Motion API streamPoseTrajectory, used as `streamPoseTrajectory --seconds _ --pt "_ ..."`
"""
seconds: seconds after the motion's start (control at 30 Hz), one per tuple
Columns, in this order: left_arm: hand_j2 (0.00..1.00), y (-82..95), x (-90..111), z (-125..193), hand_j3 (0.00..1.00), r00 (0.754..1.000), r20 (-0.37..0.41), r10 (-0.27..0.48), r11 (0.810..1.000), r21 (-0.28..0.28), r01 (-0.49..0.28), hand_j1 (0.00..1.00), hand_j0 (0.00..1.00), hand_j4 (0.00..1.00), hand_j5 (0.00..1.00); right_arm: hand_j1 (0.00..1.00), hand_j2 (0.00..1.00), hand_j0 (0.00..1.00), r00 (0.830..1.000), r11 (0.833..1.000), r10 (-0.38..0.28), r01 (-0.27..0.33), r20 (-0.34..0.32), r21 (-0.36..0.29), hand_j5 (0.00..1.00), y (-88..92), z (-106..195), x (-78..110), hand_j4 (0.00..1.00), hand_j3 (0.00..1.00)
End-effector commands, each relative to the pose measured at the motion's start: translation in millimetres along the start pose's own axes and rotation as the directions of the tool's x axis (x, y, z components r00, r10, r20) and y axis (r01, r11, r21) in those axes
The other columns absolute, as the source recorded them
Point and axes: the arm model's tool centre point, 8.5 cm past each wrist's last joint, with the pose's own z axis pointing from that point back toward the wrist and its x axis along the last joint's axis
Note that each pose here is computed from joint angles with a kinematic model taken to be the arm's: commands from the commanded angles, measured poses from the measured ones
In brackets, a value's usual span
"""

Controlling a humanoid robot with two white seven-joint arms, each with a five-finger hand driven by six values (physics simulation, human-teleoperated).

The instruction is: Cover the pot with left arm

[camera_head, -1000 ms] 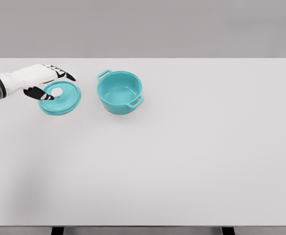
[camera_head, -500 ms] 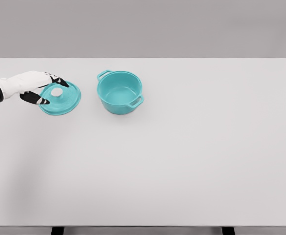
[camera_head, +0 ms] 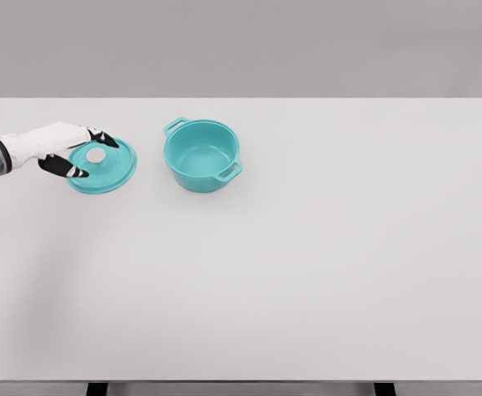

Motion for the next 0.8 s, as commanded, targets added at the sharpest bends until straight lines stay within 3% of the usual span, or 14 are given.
streamPoseTrajectory --seconds 0.0,0.77 --pt "0.79 -4.7 -1.8 -2.2 0.79 1.000 -0.003 0.023 1.000 -0.003 -0.023 0.79 0.79 0.79 0.79 1.00 1.00 1.00 1.000 1.000 0.000 0.000 0.000 0.000 1.00 0.0 0.0 0.0 1.00 1.00" --pt "0.73 -1.8 -6.5 -14.4 0.73 0.997 -0.013 0.077 0.997 0.001 -0.077 0.73 0.73 0.73 0.73 1.00 1.00 1.00 1.000 1.000 0.000 0.000 -0.001 0.001 1.00 0.2 0.0 -0.5 1.00 1.00"
